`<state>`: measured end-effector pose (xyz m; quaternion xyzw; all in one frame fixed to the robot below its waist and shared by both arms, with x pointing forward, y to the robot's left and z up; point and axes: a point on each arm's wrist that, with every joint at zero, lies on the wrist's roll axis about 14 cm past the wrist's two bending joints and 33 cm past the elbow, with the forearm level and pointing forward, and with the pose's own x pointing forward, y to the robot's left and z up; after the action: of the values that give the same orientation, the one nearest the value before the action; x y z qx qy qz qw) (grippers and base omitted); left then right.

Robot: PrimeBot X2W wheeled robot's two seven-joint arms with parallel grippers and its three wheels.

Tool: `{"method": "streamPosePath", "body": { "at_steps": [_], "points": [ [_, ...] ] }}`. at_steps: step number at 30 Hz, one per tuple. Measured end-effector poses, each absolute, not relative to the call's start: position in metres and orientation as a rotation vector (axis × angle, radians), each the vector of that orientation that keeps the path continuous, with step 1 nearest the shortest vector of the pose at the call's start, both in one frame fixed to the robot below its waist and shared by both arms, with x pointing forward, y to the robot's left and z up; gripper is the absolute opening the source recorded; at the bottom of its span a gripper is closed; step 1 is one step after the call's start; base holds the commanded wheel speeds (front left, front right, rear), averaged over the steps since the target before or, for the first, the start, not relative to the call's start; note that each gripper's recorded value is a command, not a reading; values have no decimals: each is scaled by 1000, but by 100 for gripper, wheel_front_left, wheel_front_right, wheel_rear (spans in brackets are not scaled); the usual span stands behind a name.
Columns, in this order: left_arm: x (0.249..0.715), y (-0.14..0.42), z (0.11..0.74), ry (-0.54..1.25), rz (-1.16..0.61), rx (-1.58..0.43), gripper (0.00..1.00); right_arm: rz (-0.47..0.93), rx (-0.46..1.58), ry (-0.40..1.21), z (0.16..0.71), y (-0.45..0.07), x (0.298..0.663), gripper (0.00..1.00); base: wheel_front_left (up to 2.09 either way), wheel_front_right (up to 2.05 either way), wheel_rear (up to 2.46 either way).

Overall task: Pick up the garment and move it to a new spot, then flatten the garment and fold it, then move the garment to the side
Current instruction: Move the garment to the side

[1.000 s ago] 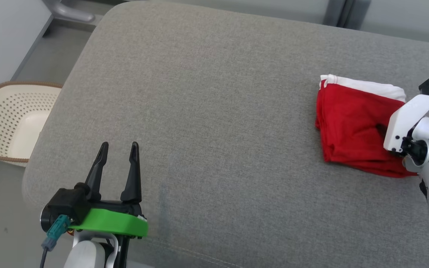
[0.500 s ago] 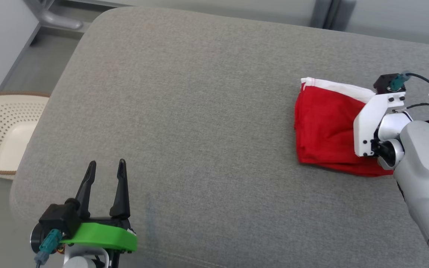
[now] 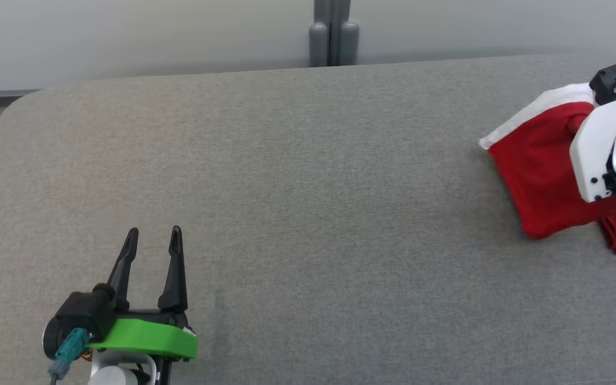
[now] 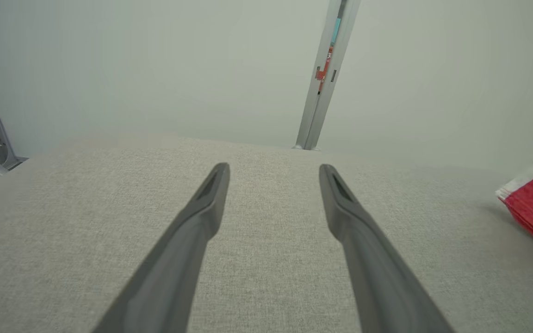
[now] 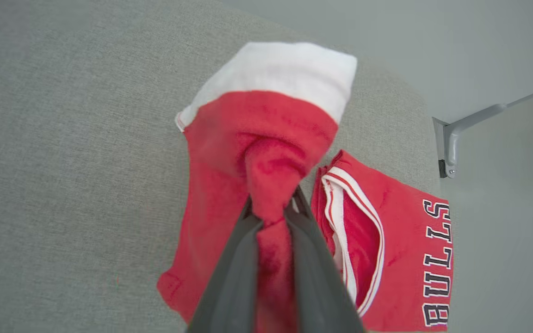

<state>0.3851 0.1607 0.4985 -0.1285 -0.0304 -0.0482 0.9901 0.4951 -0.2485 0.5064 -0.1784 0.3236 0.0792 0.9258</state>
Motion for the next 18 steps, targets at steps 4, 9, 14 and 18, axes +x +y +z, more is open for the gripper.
{"method": "streamPosePath", "body": {
  "at_steps": [4,9,14,18],
  "points": [
    [402,137,501,-65,-180,-250,100,62,-426,644,520,-301,486,0,0,0,0],
    [421,120,494,-46,-249,-231,100,-21,-392,650,512,-340,486,0,0,0,0],
    [441,111,480,-21,-291,-219,100,-88,-442,648,495,-377,490,0,0,0,0],
    [453,104,468,0,-320,-216,100,-106,-582,686,481,-404,488,0,0,0,0]
  ]
}}
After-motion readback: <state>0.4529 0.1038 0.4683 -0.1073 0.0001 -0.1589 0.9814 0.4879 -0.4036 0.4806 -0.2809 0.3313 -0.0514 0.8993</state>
